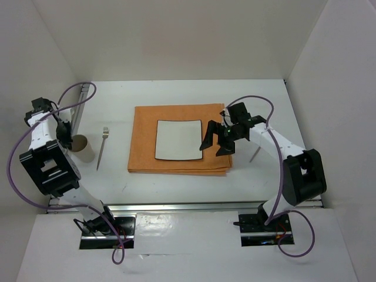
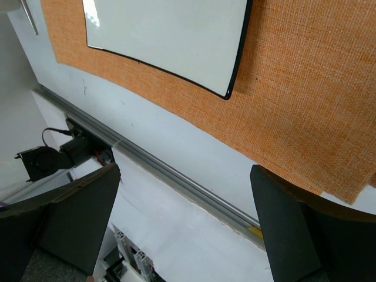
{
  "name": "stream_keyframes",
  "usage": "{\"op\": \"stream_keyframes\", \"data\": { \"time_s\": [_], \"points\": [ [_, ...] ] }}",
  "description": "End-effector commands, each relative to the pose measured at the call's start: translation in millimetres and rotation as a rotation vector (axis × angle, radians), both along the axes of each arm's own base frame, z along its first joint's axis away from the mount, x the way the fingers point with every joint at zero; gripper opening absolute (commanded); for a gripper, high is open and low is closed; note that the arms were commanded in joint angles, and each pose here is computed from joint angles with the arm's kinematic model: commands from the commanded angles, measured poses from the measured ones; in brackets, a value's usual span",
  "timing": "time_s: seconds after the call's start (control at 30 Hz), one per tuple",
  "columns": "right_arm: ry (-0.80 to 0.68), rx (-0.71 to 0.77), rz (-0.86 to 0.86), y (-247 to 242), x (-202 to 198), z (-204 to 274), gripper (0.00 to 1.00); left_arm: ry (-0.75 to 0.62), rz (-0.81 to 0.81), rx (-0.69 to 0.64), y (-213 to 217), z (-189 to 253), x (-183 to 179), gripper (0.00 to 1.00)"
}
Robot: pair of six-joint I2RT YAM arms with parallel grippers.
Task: Set the dinner table for one person
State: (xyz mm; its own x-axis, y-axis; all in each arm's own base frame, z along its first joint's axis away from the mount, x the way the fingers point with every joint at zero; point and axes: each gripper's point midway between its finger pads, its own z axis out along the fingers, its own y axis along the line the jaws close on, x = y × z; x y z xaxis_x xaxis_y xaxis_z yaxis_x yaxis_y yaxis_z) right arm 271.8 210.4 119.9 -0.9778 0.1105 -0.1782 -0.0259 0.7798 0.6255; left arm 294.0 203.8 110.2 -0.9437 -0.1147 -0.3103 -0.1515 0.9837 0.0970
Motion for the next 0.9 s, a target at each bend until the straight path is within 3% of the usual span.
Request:
{"op": "stream_keyframes", "data": {
  "time_s": [0.0,0.2,0.3,0.43,0.5,0.57,0.67,0.87],
  "points": [
    [-0.087,0.005,0.013,3,6,27,1.0,-0.03,-0.006,-0.05,-6,8,4,0.0],
    [-0.246,-0.042,0.035,12,9,56,1.0,-0.114,-0.02,-0.098,-19,43,7,0.0],
    [-0.473,-0.03,0.069,39,9,99,1.0,-0.279,-0.077,-0.114,-37,107,17,0.0],
    [-0.717,0.011,0.0,62,22,149,0.97,-0.485,-0.311,-0.178,-113,186,36,0.0],
    [-0.824,0.043,-0.014,81,27,173,0.93,-0.475,-0.452,-0.222,-162,191,43,0.0],
    [-0.916,0.032,-0.007,107,19,190,0.93,-0.456,-0.484,-0.242,-189,192,43,0.0],
    [-0.941,0.053,-0.036,132,24,204,0.92,-0.386,-0.591,-0.274,-240,176,55,0.0],
    [-0.938,0.057,-0.106,148,47,211,0.86,-0.325,-0.69,-0.268,-297,160,62,0.0]
  ]
}}
